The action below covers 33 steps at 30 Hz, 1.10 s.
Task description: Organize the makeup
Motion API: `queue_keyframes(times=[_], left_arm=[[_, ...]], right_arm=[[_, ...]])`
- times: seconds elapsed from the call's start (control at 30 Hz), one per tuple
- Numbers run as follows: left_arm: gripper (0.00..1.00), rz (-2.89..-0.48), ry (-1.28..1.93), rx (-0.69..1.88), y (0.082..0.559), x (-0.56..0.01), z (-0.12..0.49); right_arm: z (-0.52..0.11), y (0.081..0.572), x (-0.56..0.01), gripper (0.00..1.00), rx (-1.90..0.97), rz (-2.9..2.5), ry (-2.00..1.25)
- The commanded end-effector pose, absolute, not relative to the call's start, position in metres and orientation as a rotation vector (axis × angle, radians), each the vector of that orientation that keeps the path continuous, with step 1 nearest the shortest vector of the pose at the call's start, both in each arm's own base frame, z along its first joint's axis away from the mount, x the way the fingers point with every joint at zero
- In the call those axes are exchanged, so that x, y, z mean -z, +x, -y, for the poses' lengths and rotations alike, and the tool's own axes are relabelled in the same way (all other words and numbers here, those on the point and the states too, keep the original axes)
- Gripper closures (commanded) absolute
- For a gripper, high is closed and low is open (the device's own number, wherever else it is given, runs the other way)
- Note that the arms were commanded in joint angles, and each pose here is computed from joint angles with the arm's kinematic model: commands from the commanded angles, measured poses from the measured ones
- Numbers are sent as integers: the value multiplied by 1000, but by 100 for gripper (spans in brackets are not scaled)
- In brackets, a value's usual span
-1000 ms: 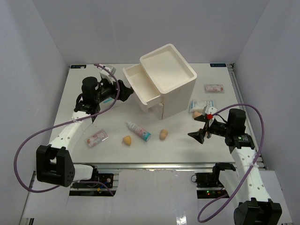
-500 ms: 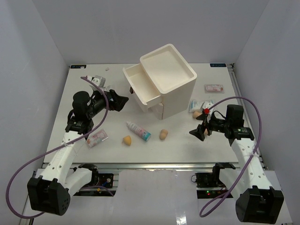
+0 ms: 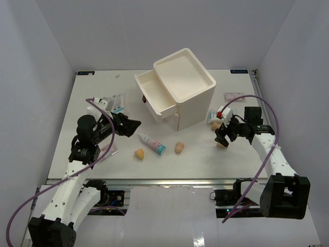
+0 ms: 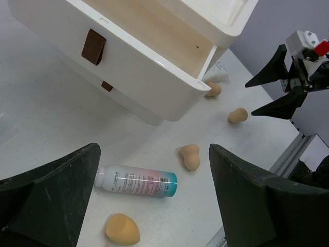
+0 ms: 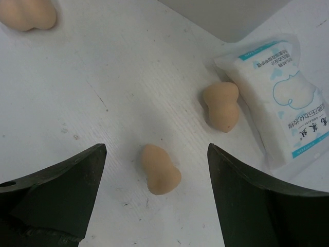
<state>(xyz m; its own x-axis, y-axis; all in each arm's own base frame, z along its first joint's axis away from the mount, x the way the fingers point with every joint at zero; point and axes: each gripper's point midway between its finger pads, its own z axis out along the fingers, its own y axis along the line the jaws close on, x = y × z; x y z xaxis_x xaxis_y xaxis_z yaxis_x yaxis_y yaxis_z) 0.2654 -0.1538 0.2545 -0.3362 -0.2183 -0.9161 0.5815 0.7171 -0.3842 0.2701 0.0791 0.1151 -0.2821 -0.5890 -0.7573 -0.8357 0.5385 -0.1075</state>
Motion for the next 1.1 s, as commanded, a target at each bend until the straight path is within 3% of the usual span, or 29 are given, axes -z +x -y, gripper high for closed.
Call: queue_keyframes(times=[0.0, 0.23, 0.53, 1.07], left_arm=[[2, -1728, 284, 863, 261, -256, 156], [2, -1752, 274, 878, 261, -253, 157], [2, -1754, 291, 894, 259, -252, 159], [2, -1760, 300, 907, 259, -249, 161]], right_arm=[[-70, 291, -117, 13, -301, -1973, -1182], [-66, 309, -115, 12, -275, -1978, -1191], [-61, 281, -97, 14, -305, -2040, -1320], [-43, 263, -44, 31, -294, -2164, -1451]])
